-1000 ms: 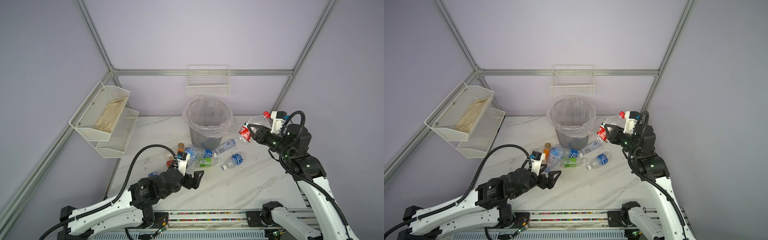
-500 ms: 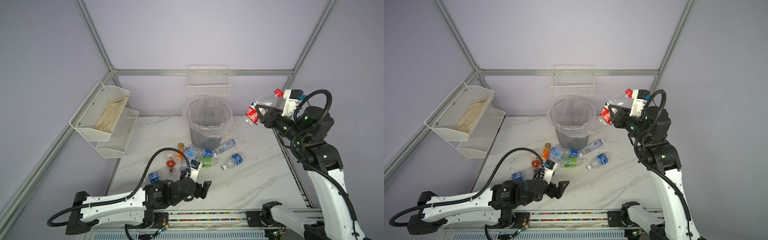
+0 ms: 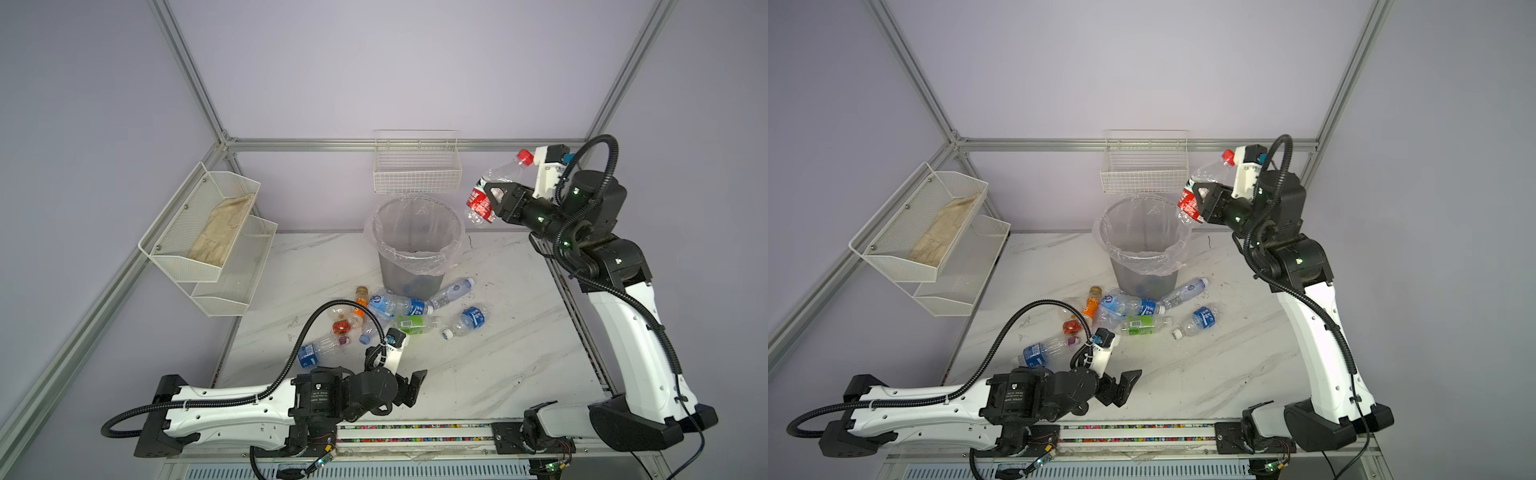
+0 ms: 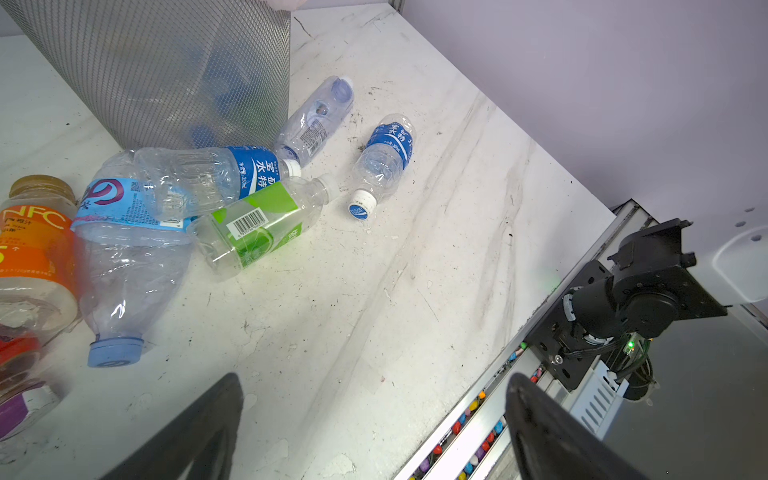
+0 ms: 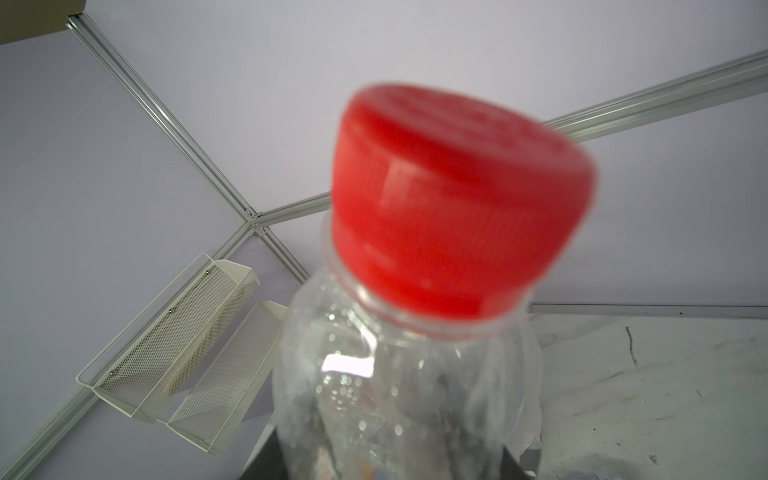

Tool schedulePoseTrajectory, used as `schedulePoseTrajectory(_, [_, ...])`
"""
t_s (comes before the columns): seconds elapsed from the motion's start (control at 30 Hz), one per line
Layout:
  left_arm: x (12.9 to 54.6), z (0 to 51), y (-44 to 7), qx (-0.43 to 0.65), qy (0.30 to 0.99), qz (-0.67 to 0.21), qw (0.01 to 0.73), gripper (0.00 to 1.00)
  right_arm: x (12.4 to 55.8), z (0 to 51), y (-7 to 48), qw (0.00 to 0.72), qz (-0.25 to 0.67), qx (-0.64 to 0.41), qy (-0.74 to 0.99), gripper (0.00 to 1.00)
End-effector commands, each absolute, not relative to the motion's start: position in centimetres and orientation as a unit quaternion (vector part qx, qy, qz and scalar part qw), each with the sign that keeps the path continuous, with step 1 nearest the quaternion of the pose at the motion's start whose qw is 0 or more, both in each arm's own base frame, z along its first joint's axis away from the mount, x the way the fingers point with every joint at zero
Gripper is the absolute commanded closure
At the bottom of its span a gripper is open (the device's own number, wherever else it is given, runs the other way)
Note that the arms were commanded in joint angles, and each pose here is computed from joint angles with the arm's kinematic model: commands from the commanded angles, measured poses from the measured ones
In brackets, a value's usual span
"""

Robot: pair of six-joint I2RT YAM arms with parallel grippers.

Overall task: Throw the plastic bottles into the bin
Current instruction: 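Carry the red-cap bottle over the bin with the right gripper and release it, then draw the right gripper back from the bin while the left gripper moves toward the pile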

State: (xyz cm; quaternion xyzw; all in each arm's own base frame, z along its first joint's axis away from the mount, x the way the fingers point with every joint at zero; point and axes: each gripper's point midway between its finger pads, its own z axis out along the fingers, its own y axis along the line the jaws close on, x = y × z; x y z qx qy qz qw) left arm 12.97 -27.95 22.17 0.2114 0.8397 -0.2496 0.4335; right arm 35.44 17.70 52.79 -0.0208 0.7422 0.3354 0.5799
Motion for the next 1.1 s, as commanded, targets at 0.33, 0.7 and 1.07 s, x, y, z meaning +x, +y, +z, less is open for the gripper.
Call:
schedulePoseTrajectory(0.33, [12.8, 25.8, -25.9, 0.165, 0.819, -0.294, 0.464, 0.04, 45.7, 41.4, 26.1, 0.471, 0.202, -0.007, 0.858, 0.49])
schedulePoseTrajectory(0.7, [13.2, 26.4, -24.0, 0.164, 0.815, -0.275, 0.483, 0.03, 39.4, 50.5, 22.3, 0.572, 0.218, 0.011, 0.791, 0.02])
schedulePoseTrajectory(1.07, [13.1, 25.1, -24.1, 0.185, 0.825, -0.246, 0.474, 0.00, 34.2, 52.9, 20.7, 0.603, 0.295, 0.001, 0.741, 0.02])
